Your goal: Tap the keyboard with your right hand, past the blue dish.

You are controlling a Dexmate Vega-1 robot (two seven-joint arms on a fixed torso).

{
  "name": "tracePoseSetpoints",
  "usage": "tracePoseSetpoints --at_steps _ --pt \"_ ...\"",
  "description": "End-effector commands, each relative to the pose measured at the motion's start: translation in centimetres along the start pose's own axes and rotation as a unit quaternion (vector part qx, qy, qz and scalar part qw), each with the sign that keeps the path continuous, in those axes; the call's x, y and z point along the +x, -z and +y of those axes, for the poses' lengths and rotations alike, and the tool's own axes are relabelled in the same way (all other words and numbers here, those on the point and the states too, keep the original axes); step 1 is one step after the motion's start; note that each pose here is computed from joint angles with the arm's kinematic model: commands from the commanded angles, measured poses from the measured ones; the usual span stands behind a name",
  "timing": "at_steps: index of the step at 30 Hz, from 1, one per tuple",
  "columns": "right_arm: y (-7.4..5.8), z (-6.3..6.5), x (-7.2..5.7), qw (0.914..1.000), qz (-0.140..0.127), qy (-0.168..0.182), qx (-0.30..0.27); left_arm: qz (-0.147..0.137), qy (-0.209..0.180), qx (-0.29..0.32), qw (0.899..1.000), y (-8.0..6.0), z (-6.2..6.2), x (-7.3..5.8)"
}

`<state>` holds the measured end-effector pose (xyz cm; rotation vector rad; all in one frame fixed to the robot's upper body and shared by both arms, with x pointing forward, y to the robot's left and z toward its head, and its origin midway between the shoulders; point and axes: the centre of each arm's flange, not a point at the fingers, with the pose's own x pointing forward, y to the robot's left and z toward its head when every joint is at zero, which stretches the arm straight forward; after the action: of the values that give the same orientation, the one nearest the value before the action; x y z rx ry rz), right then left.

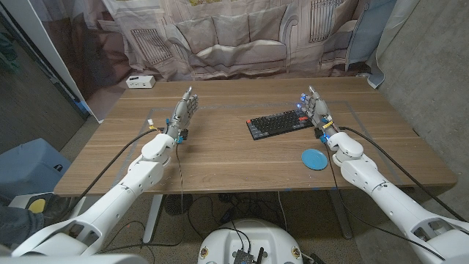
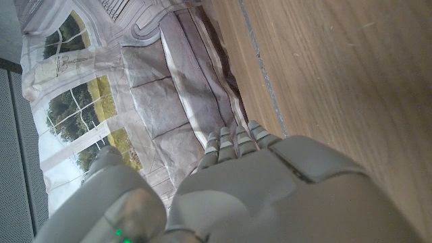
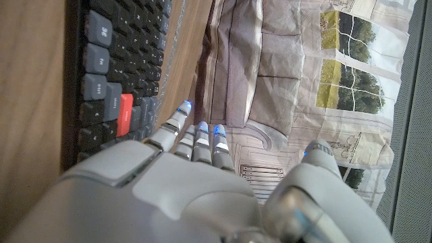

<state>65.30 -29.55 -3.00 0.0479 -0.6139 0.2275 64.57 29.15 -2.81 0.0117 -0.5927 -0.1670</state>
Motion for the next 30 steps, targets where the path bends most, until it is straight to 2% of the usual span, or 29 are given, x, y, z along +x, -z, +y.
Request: tracePoseSetpoints --at_steps 1,10,19,23,30 --pt "-0.3 -0.1 -0.3 0.9995 -0.027 -0.017 -0.006 -0.004 -0.007 0.036 0.999 -0.9 -0.2 -0.8" --pt "-0.6 0.4 -0.8 0.9986 -0.046 -0.024 -0.011 -0.015 0.004 0.038 0.999 -1.2 -0.6 -1.7" --pt "-1.6 1.1 -1.5 0.9958 -0.072 -0.036 -0.044 -0.033 0.013 0.056 0.998 -1.5 0.0 -2.0" --pt "-2.1 1.2 -1.8 0.9946 -0.071 -0.042 -0.063 -0.036 0.007 0.06 0.998 -1.8 0.0 -2.4" --pt "-2.6 1.2 -2.4 0.9927 -0.068 -0.032 -0.095 -0.042 0.004 0.067 0.997 -2.2 -0.2 -2.9"
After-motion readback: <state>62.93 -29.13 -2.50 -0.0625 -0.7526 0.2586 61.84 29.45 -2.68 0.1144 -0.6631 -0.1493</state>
